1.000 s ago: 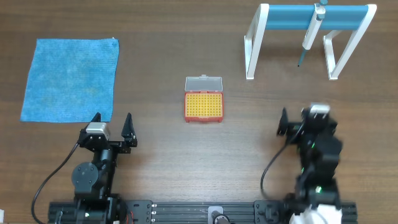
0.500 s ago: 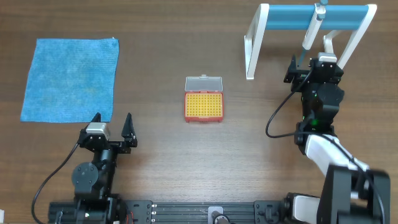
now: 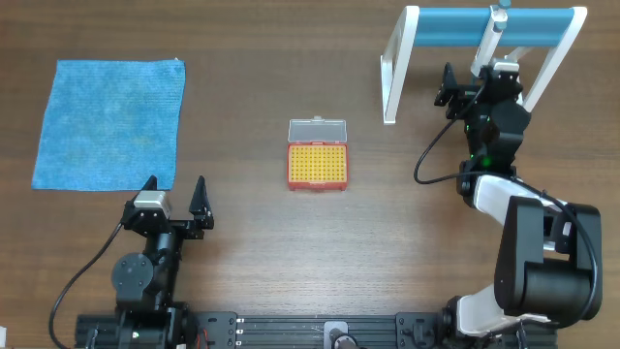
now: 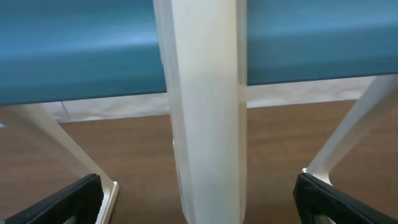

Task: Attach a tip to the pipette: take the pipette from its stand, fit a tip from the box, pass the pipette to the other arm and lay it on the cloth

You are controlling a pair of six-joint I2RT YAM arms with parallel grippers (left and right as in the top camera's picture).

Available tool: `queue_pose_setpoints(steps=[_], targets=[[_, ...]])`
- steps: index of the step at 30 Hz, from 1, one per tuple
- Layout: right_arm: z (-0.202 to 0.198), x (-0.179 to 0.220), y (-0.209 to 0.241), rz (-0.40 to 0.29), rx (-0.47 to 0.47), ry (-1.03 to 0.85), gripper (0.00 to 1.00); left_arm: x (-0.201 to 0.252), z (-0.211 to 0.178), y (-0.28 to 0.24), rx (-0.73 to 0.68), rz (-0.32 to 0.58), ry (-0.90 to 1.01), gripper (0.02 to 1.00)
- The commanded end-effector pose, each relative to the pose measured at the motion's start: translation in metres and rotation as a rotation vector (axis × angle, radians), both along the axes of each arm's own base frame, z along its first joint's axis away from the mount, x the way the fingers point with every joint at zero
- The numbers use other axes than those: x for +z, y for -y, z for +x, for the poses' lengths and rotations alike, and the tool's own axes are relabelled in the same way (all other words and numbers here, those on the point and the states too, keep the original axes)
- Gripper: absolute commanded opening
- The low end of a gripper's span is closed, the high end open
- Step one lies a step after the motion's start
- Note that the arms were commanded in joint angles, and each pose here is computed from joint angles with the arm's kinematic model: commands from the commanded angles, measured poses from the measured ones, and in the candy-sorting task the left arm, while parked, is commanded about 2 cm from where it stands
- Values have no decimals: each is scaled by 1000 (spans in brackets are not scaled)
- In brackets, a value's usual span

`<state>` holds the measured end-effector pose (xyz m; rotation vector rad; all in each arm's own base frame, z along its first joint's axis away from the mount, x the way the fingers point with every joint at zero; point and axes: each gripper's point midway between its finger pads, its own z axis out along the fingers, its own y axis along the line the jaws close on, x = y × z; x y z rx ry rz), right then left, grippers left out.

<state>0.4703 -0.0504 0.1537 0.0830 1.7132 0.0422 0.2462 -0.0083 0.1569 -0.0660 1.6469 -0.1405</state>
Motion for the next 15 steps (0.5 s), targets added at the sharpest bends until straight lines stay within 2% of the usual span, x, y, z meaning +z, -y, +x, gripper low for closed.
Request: queue_pose_setpoints(steps=[1,3,7,15], targets=[[7,1,0,-31,19,-6,993,-1,0,-2,7,10,-1,869],[9,1,0,-30,19,-12,991,-1,0,-2,7,10,-1,869],[14,8,1,-103,29,-1,991,-1,0,-2,7,10,-1,869],[14,7,1,-104,30,-8,991,-1,0,-2,7,10,-1,871]])
